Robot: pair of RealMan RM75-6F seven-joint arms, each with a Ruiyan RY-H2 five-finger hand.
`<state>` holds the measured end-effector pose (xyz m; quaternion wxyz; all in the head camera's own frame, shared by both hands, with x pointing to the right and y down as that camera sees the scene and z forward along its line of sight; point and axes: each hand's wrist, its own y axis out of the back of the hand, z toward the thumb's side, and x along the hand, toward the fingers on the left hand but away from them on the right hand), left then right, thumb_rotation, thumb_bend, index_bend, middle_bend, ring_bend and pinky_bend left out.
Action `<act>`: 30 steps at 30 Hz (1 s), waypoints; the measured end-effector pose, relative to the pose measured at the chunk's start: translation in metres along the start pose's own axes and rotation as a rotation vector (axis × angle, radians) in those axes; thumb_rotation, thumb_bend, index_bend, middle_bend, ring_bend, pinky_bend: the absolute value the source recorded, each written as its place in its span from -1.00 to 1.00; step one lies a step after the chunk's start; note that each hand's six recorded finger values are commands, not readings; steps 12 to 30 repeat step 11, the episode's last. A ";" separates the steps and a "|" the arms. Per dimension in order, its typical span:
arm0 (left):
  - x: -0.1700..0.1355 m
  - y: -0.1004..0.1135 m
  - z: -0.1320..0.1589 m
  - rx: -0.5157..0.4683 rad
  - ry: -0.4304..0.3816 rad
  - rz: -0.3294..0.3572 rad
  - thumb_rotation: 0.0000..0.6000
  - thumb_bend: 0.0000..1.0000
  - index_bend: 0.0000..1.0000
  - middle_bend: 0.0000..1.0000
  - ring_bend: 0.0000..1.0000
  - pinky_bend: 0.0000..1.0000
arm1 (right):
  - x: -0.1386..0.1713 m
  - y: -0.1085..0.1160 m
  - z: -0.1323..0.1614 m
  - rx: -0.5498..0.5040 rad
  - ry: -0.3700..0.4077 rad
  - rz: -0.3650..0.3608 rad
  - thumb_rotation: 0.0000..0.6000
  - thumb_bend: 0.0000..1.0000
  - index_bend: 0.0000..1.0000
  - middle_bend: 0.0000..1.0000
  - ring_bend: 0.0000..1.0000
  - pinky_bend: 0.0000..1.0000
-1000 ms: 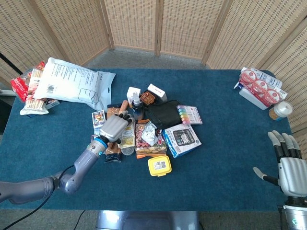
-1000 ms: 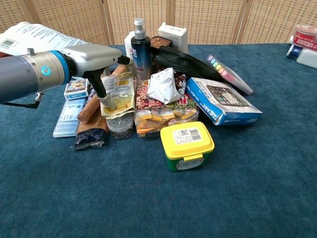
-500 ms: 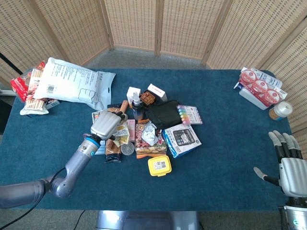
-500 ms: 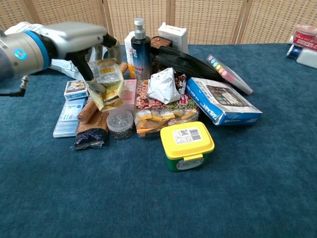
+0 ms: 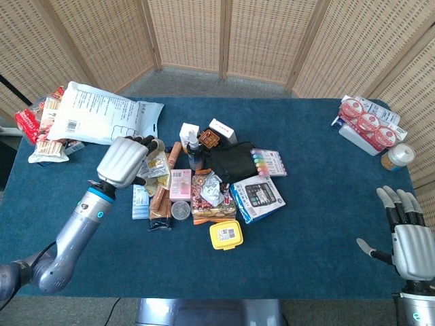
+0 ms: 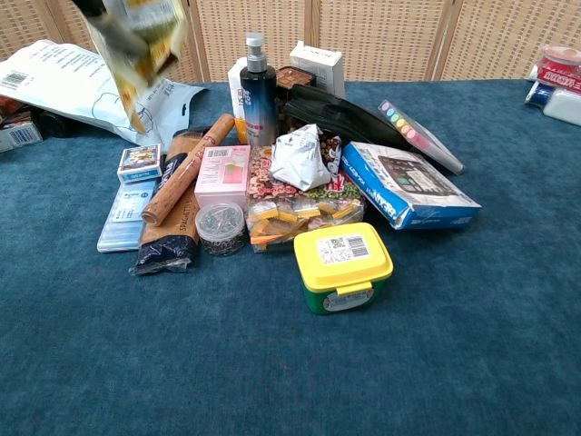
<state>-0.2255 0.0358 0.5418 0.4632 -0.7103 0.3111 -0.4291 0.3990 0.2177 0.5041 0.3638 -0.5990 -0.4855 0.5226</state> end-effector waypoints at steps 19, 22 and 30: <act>-0.006 0.055 0.003 0.018 0.014 0.097 1.00 -0.81 0.68 0.71 0.46 0.77 | 0.001 0.001 0.001 -0.004 0.004 -0.002 1.00 -1.00 -1.00 -1.00 -1.00 -1.00; -0.006 0.055 0.003 0.018 0.014 0.097 1.00 -0.81 0.68 0.71 0.46 0.77 | 0.001 0.001 0.001 -0.004 0.004 -0.002 1.00 -1.00 -1.00 -1.00 -1.00 -1.00; -0.006 0.055 0.003 0.018 0.014 0.097 1.00 -0.81 0.68 0.71 0.46 0.77 | 0.001 0.001 0.001 -0.004 0.004 -0.002 1.00 -1.00 -1.00 -1.00 -1.00 -1.00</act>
